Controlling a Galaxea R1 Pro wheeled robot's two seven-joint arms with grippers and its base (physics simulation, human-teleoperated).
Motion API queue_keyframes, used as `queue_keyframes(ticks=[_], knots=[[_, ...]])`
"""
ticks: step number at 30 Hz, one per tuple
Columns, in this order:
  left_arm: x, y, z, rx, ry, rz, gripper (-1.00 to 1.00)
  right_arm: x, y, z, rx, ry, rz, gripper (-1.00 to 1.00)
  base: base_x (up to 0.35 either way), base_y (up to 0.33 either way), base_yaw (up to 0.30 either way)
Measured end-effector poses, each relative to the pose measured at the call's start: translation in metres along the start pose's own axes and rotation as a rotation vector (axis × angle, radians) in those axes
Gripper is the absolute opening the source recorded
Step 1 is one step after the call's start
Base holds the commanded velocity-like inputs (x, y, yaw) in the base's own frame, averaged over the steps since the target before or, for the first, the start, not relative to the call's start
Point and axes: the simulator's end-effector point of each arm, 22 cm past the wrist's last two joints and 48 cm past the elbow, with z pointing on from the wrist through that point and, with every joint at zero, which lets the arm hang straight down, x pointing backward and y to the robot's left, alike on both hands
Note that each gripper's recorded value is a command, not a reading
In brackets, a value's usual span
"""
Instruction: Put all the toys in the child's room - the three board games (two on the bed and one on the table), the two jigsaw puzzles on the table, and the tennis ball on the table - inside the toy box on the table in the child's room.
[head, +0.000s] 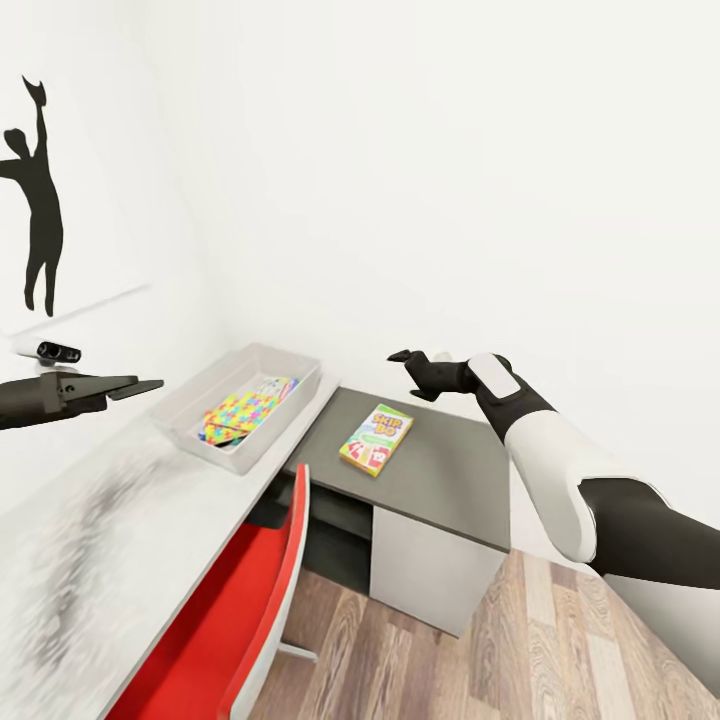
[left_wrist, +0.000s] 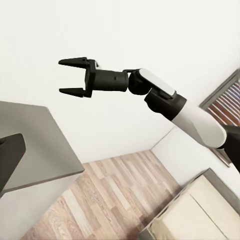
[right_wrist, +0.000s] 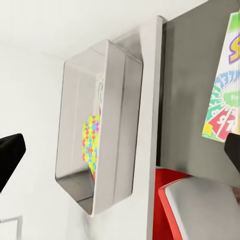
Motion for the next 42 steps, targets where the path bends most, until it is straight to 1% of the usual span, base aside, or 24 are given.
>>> queue_keyframes(ticks=[28,42], knots=[[-0.012,-0.024,-0.006,0.007,-0.013,0.043,1.0,-0.007,0.027,-0.021,-0.029,-0.025,-0.024,1.0,-0.001,0.0,-0.091],[-0.017,-0.037,-0.008,0.012,-0.019,0.063,1.0,-0.009,0.041,-0.032,-0.043,-0.037,-0.035,1.0,-0.087,0.0,-0.093]])
